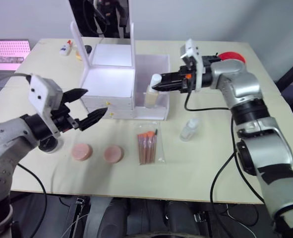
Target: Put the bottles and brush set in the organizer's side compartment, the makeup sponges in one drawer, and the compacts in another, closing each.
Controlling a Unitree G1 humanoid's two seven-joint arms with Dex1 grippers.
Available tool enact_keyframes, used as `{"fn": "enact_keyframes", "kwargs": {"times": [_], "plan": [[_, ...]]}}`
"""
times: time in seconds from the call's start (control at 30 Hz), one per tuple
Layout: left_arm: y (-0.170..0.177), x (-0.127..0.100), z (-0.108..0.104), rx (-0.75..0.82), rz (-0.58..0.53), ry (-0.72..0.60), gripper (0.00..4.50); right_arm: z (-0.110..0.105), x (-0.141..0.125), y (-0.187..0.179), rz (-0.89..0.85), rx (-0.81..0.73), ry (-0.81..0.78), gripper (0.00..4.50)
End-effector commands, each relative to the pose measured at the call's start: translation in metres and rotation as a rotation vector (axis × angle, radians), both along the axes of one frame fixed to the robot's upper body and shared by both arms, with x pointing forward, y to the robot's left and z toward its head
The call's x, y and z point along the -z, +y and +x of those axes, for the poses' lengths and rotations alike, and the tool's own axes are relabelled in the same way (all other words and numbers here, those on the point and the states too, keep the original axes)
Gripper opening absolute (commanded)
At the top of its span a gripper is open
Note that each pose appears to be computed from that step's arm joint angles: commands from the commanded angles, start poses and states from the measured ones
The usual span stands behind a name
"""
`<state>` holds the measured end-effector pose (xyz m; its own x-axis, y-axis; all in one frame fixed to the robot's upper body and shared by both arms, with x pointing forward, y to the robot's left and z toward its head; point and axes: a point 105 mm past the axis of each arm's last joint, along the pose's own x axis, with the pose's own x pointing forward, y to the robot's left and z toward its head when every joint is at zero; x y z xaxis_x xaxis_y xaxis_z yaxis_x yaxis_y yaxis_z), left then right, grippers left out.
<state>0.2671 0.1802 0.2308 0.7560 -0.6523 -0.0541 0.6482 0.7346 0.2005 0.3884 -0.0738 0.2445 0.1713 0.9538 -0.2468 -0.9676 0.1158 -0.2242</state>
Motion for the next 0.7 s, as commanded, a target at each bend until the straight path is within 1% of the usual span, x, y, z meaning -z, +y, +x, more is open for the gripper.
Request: {"fn": "enact_keyframes", "kwargs": {"times": [0.03, 0.13, 0.27, 0.5, 0.63, 0.7], "plan": [[-0.005, -0.009, -0.007, -0.017, 0.001, -0.059, 4.50, 0.006, -0.017, 0.005, -0.040, -0.023, -0.109, 0.72], [-0.005, -0.008, -0.009, -0.033, -0.008, -0.061, 4.50, 0.008, -0.016, 0.004, -0.068, -0.030, -0.107, 0.72], [-0.005, -0.004, -0.012, -0.041, -0.011, -0.049, 4.50, 0.013, -0.008, -0.002, -0.123, -0.012, -0.089, 0.72], [-0.006, -0.006, -0.010, -0.043, -0.012, -0.058, 4.50, 0.019, 0.007, -0.006, -0.178, 0.021, -0.089, 0.72], [-0.005, -0.023, -0.003, -0.066, -0.059, -0.139, 4.50, 0.022, 0.013, -0.011, -0.190, 0.060, -0.068, 0.72], [-0.006, -0.024, -0.002, -0.057, -0.053, -0.143, 4.50, 0.023, 0.011, -0.012, -0.186, 0.072, -0.073, 1.76]]}}
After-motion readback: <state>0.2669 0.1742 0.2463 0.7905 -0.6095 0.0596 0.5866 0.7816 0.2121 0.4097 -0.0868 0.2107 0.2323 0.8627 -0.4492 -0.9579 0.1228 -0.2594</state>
